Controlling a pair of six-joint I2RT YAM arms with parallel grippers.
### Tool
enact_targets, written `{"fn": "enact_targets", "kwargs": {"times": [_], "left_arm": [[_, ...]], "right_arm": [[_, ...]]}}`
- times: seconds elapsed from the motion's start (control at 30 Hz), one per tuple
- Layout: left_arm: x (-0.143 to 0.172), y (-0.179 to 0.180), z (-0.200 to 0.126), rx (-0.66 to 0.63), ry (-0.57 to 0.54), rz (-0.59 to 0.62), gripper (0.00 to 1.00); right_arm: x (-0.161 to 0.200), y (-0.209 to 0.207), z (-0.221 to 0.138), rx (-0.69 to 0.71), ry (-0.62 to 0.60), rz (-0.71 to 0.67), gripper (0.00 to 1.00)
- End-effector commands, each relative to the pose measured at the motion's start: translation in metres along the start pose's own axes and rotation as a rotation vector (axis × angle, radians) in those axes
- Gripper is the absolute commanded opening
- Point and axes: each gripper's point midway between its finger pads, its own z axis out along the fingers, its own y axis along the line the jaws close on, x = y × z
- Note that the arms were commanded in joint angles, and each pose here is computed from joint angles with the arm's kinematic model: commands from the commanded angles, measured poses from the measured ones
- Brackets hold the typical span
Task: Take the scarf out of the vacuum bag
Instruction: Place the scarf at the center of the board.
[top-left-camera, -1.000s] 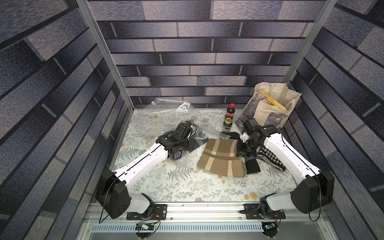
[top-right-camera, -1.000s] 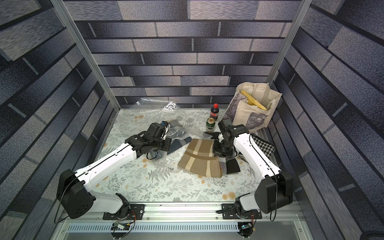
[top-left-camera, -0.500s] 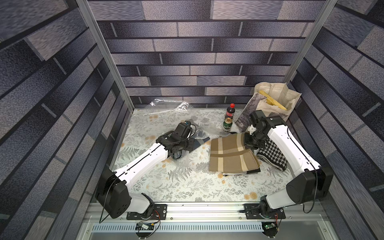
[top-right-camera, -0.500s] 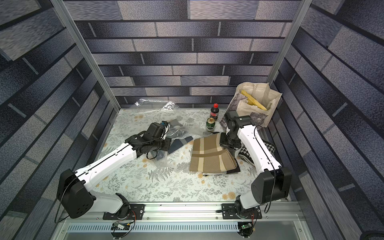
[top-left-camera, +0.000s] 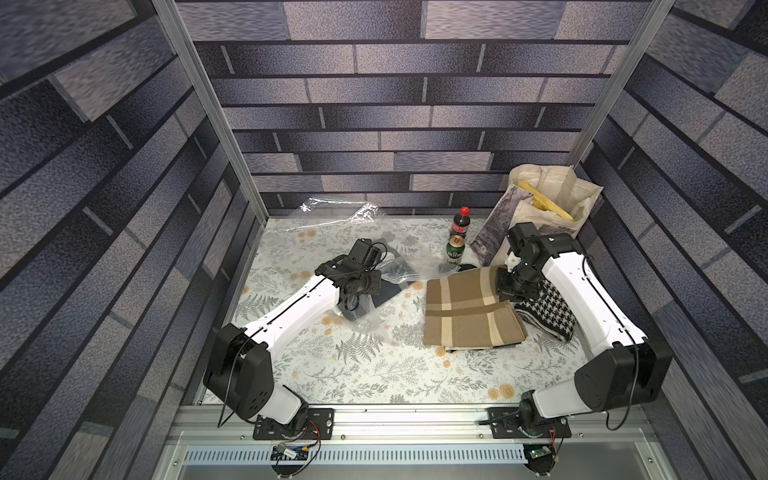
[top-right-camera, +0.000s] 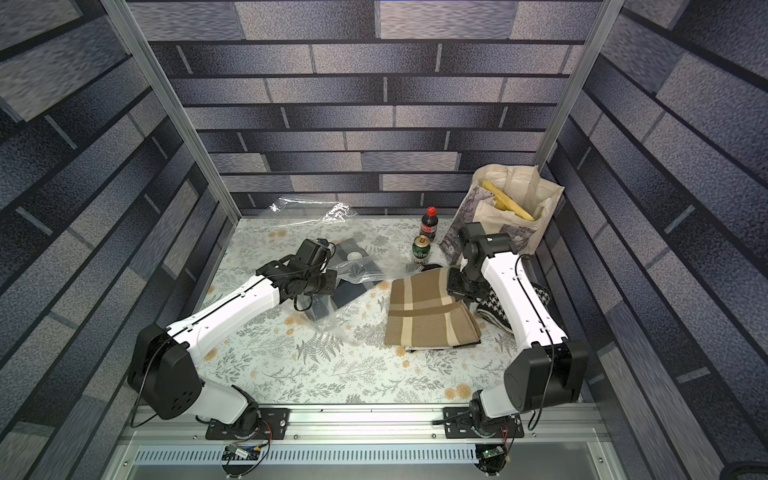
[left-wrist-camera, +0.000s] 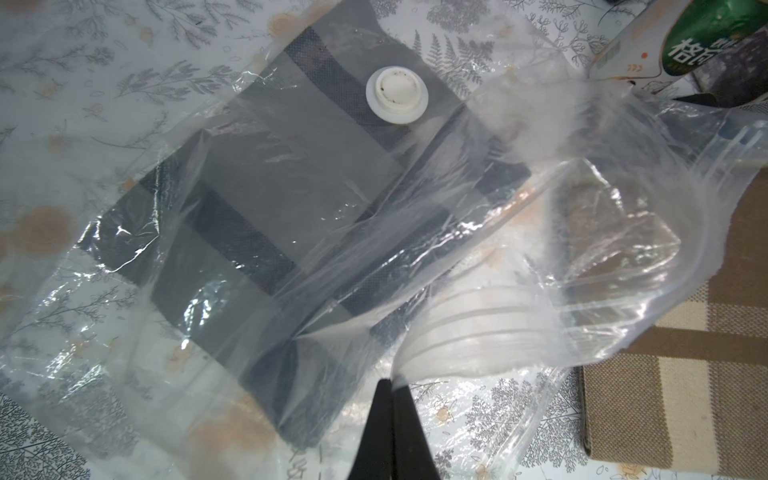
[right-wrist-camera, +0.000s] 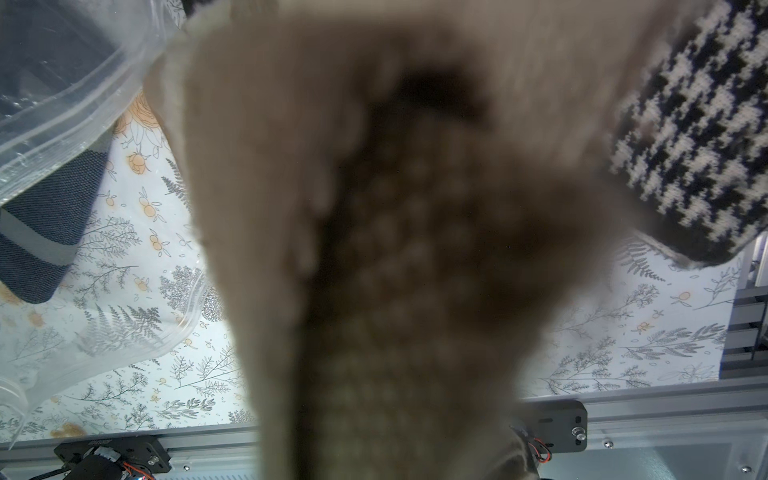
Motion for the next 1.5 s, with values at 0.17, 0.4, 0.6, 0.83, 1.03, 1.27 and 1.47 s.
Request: {"fn": "enact_targets", "kwargs": {"times": [0.17, 0.4, 0.6, 0.83, 1.03, 1.27, 1.47], "left_arm": [[0.003, 0.073, 0.000, -0.195, 0.033, -0.173, 0.00], [-0.002, 0.121, -0.023, -0.259, -0.007, -0.307, 0.00], [-0.006, 0.150, -0.047, -0.237, -0.110, -0.474, 0.00], [-0.011, 0.140, -0.057, -0.195, -0.154, -0.444, 0.00], [-0.014, 0.120, -0.056, -0.156, -0.150, -0.376, 0.00], [-0.016, 0.104, -0.059, -0.107, -0.154, -0.337, 0.00], [-0.019, 0.095, -0.065, -0.086, -0.169, -0.310, 0.00]], "right_arm": [[0.009, -0.027, -0.004, 0.068, 0.009, 0.008, 0.00], [0.005, -0.031, 0.006, 0.066, 0.021, 0.023, 0.00], [-0.001, -0.039, 0.008, 0.107, 0.012, 0.031, 0.00], [-0.011, -0.044, 0.025, 0.136, 0.015, 0.050, 0.00], [-0.023, -0.036, 0.031, 0.096, -0.010, 0.063, 0.00], [-0.037, -0.040, 0.037, 0.130, -0.003, 0.070, 0.00], [-0.045, -0.059, 0.051, 0.220, 0.022, 0.076, 0.00]]}}
